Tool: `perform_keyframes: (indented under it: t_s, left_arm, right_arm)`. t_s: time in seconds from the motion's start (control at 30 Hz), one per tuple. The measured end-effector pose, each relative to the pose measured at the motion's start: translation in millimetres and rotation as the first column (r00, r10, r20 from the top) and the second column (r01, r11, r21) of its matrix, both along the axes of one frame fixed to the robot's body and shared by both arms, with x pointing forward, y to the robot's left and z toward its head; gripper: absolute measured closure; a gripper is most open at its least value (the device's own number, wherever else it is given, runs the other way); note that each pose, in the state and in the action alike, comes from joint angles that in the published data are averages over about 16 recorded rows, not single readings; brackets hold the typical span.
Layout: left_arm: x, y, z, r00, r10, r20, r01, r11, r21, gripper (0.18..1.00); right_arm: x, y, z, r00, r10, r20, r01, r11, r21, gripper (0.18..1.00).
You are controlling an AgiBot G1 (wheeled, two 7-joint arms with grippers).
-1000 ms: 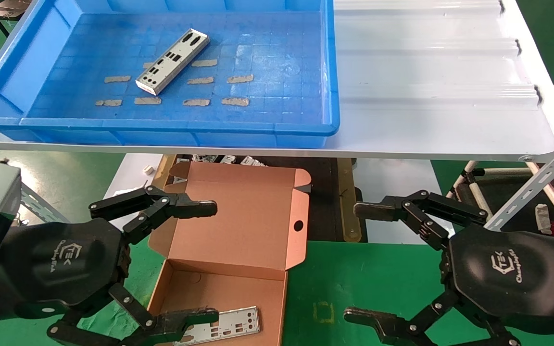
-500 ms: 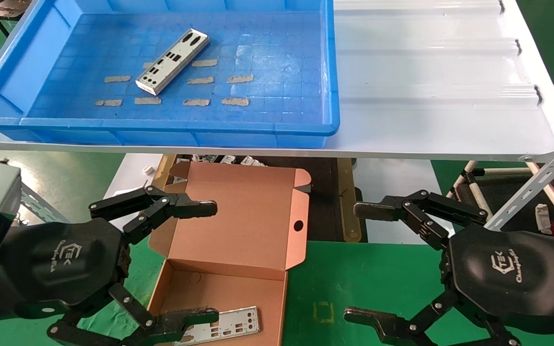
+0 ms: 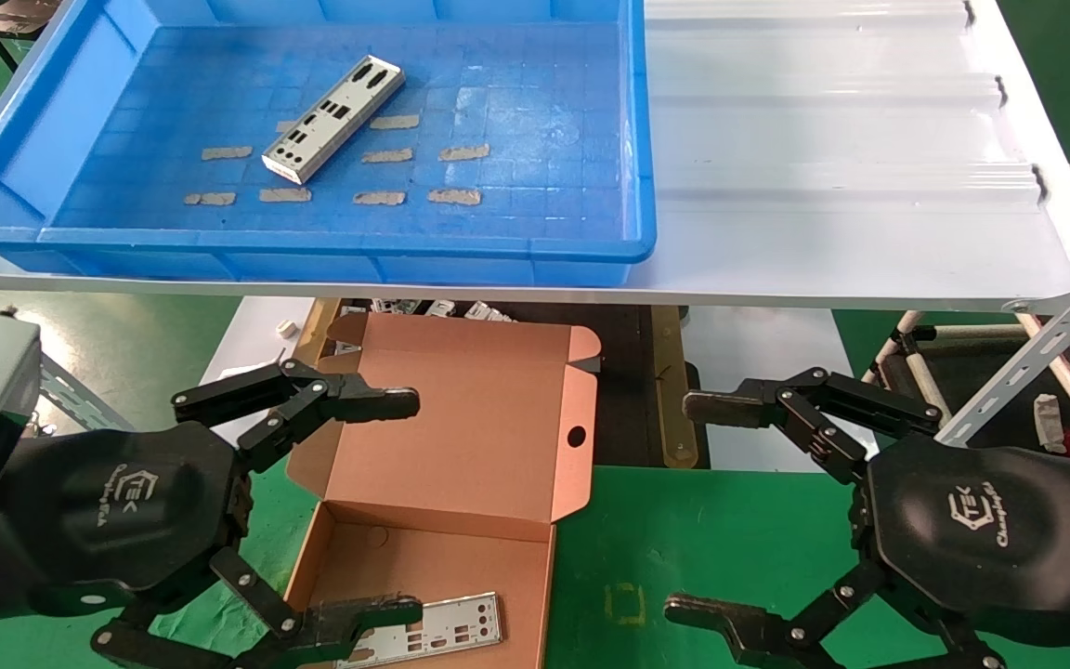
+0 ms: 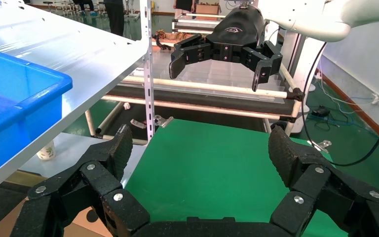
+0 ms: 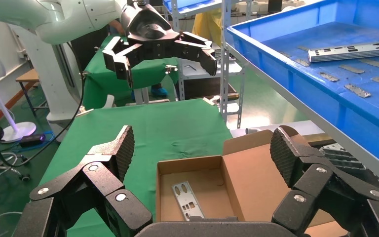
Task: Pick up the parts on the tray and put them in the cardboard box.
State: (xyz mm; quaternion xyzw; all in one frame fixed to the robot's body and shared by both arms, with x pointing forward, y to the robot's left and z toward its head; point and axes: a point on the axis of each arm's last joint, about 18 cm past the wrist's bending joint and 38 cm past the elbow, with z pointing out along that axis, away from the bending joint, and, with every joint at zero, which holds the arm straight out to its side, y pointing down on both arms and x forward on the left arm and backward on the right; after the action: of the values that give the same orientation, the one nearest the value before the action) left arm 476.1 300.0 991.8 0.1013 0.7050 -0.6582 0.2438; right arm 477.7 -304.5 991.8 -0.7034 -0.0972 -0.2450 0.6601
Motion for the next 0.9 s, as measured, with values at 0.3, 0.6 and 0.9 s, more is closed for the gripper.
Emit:
perform_keyframes:
  t_s: [0.3,0.6,0.9]
  left_arm:
    - [0.0,0.0,0.0,1.000,0.000,0.000,0.000,1.000,0.000,0.184]
    - [0.0,0.0,0.0,1.000,0.000,0.000,0.000,1.000,0.000,0.184]
    - [0.0,0.0,0.0,1.000,0.000,0.000,0.000,1.000,0.000,0.184]
  right_arm:
    - [0.0,0.0,0.0,1.000,0.000,0.000,0.000,1.000,0.000,0.179]
    - [0.0,0.0,0.0,1.000,0.000,0.000,0.000,1.000,0.000,0.179]
    - [0.0,0.0,0.0,1.000,0.000,0.000,0.000,1.000,0.000,0.179]
